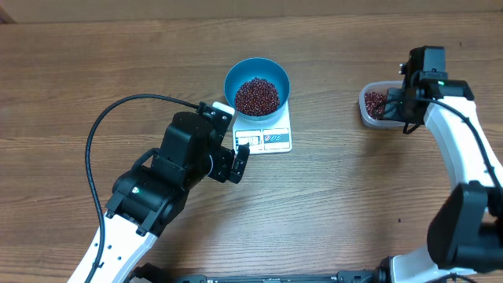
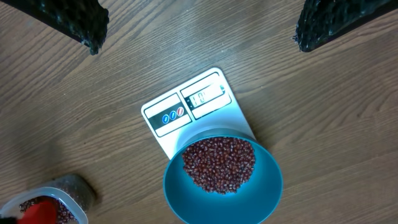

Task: Scoop item into bowl and weigh 150g on scale
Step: 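Lower the scoop into the bean tub with the right gripper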

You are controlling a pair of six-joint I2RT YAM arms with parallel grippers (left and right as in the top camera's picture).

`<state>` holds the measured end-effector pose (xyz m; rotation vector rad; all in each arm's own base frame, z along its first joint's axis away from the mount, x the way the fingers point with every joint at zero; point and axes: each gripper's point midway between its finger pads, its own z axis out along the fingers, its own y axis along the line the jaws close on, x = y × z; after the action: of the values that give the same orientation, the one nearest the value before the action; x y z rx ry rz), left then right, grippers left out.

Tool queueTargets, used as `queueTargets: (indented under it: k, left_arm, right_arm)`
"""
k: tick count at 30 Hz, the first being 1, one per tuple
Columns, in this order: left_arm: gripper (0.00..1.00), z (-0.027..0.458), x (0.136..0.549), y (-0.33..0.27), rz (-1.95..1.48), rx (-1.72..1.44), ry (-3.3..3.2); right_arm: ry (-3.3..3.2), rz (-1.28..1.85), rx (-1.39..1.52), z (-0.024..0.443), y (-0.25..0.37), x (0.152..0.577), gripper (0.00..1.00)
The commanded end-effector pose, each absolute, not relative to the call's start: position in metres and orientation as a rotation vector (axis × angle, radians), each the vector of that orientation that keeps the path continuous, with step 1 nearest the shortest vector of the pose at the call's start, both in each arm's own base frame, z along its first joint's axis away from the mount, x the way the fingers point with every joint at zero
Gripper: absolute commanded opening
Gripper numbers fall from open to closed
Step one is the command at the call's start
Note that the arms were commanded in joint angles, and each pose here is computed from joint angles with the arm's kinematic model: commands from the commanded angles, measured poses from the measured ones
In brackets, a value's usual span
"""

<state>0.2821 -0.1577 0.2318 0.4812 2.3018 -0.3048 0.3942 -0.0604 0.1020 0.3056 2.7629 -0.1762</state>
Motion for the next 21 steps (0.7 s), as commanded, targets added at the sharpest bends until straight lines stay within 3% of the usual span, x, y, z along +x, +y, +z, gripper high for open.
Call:
queueTargets:
  k: [1, 21]
  left_arm:
    - [1.00, 0.229, 0.283, -0.154, -0.287, 0.479, 2.306]
    - [1.00, 0.229, 0.283, -0.154, -0.287, 0.480, 2.306]
  right_arm:
    - [2.776, -0.170, 0.303, 0.093, -0.061, 0.400, 0.04]
    - [2.797, 0.267, 0.041, 0.089, -0.010, 0.401, 0.04]
